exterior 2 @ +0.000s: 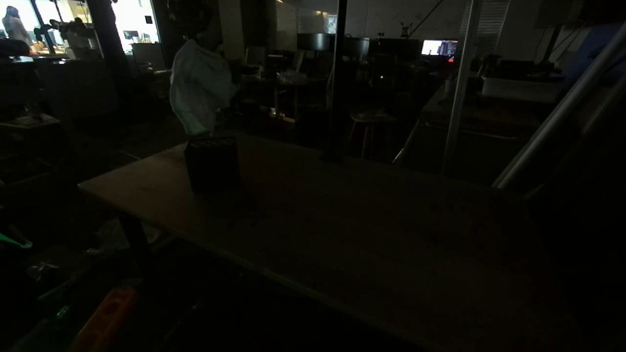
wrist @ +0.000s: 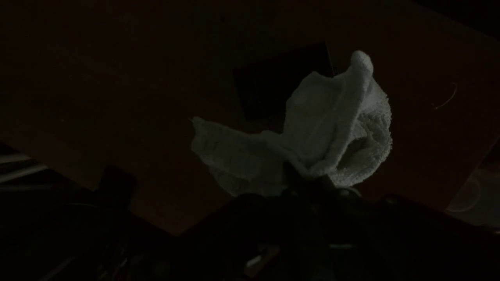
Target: Put the towel in the box then remove the towel and fold it.
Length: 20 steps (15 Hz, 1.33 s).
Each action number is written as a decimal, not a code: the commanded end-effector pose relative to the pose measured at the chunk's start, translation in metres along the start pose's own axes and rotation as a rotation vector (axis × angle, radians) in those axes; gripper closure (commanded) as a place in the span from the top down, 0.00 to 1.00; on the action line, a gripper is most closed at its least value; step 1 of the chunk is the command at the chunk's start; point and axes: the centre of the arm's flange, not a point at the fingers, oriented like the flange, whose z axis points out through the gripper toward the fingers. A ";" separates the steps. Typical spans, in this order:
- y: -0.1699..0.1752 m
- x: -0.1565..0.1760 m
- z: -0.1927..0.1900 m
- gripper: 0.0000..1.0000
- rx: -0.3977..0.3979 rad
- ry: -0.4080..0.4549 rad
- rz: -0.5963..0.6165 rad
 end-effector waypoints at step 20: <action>-0.062 0.113 0.108 0.35 0.108 -0.083 -0.064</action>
